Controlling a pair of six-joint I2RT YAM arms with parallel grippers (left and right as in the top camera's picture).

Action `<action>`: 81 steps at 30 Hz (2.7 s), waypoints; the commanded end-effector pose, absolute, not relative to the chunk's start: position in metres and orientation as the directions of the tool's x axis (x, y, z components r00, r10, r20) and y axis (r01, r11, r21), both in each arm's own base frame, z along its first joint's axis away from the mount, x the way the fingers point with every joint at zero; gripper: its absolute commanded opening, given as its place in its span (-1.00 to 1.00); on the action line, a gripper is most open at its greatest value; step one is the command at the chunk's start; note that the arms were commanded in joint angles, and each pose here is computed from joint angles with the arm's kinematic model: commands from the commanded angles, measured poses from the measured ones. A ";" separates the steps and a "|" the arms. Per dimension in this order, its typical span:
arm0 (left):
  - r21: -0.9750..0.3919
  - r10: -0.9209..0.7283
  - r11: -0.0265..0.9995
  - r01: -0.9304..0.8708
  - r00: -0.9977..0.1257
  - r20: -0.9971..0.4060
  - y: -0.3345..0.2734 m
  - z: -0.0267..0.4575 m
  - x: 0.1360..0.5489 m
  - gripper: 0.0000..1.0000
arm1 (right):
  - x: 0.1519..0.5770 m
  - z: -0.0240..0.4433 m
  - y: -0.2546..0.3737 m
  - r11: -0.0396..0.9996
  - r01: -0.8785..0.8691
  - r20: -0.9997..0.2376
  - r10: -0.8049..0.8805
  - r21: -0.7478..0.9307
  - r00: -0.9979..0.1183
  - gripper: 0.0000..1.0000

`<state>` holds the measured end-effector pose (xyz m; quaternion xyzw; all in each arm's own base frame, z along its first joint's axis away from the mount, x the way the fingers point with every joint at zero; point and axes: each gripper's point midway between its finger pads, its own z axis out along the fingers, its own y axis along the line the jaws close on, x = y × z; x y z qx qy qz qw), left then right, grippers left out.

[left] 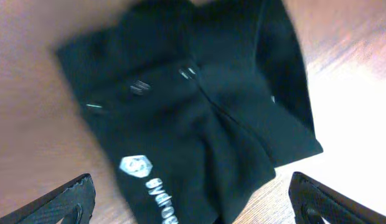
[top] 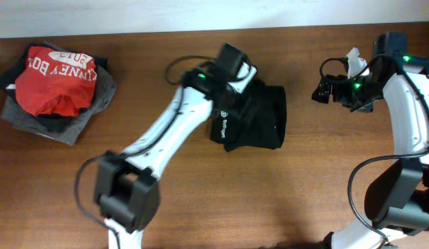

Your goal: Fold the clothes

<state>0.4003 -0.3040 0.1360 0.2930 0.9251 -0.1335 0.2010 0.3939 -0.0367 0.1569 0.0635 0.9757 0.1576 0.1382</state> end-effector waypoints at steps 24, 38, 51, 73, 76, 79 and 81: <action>0.014 0.619 0.779 0.627 -0.764 -0.182 -0.239 -0.006 0.428 0.98 | 0.393 0.161 -0.035 0.941 0.077 -0.248 0.165 0.330 -0.955 0.98; 0.031 0.439 0.897 0.441 -0.879 -0.187 -0.092 -0.007 0.484 0.98 | 0.393 0.160 -0.035 0.942 0.078 -0.246 0.164 0.327 -0.955 0.98; 0.152 0.707 0.678 0.720 -0.580 -0.405 -0.144 0.139 0.505 0.98 | 0.393 0.161 -0.035 0.942 0.078 -0.246 0.164 0.327 -0.955 0.98; 0.125 0.937 0.283 0.951 -0.246 -0.246 -0.258 0.086 0.410 0.98 | 0.392 0.160 -0.034 0.941 0.079 -0.241 0.165 0.328 -0.956 0.98; 0.107 0.939 0.288 0.951 -0.259 -0.227 -0.257 0.072 0.408 0.98 | 0.392 0.160 -0.034 0.941 0.079 -0.241 0.165 0.328 -0.956 0.98; 0.091 0.939 0.301 0.949 -0.279 -0.203 -0.255 0.058 0.407 0.98 | 0.392 0.160 -0.034 0.941 0.080 -0.241 0.165 0.328 -0.956 0.98; 0.094 0.941 0.304 0.948 -0.284 -0.183 -0.252 0.050 0.409 0.98 | 0.392 0.160 -0.034 0.941 0.080 -0.241 0.165 0.329 -0.956 0.98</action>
